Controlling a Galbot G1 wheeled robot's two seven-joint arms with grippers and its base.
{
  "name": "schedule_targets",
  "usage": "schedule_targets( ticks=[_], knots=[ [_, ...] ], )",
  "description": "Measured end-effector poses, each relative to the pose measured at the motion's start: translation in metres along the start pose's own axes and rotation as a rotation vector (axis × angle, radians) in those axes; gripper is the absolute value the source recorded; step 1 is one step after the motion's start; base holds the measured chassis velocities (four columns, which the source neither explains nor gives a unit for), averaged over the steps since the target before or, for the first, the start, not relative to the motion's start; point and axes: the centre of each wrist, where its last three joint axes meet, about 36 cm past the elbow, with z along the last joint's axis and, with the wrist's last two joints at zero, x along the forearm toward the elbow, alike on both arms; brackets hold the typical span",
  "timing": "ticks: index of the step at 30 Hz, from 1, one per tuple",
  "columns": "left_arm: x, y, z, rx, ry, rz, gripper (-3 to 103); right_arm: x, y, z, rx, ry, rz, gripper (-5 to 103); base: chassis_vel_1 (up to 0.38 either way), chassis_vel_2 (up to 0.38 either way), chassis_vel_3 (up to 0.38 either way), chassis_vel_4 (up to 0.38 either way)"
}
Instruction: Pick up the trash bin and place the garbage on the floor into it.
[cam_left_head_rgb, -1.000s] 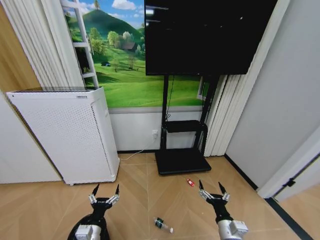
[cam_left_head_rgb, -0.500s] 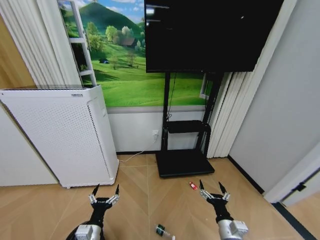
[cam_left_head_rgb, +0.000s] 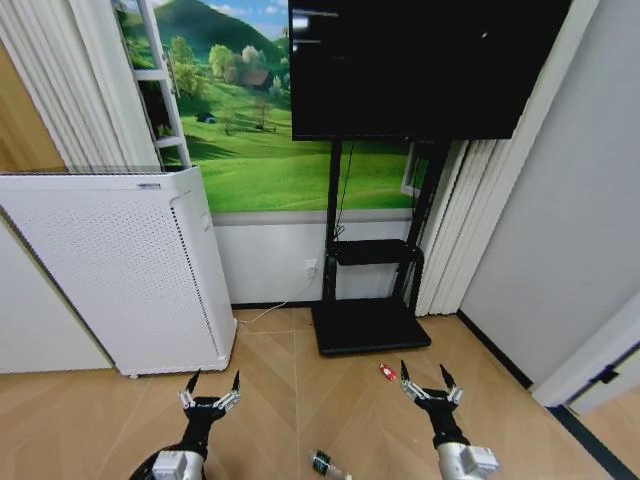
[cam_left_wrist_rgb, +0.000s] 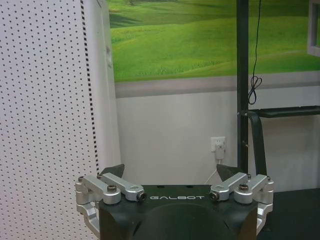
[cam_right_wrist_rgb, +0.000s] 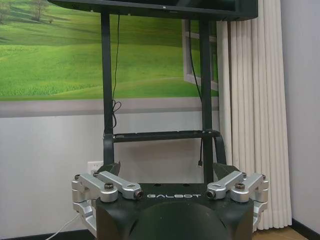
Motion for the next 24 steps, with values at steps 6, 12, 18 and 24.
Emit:
schedule_targets(
  ticks=[6, 12, 18, 24],
  knots=[
    [-0.0004, -0.0011, 0.0, 0.002, -0.001, 0.004, 100, 0.0004, -0.0001, 0.0003, 0.016, 0.001, -0.001, 100, 0.0, 0.0, 0.0, 0.0],
    [-0.0018, -0.0017, 0.0001, -0.005, -0.002, 0.018, 100, 0.0008, 0.0021, 0.0008, 0.023, 0.005, -0.007, 100, 0.0, 0.0, 0.0, 0.0],
    [-0.0036, -0.0015, -0.0007, -0.009, -0.005, 0.026, 100, 0.0013, 0.0023, 0.0013, 0.024, 0.008, -0.008, 100, 0.0, 0.0, 0.0, 0.0],
    [-0.0026, -0.0028, 0.0008, -0.005, 0.0, 0.025, 100, 0.0019, 0.0031, 0.0018, 0.01, 0.0, -0.026, 100, 0.0, 0.0, 0.0, 0.0]
  ],
)
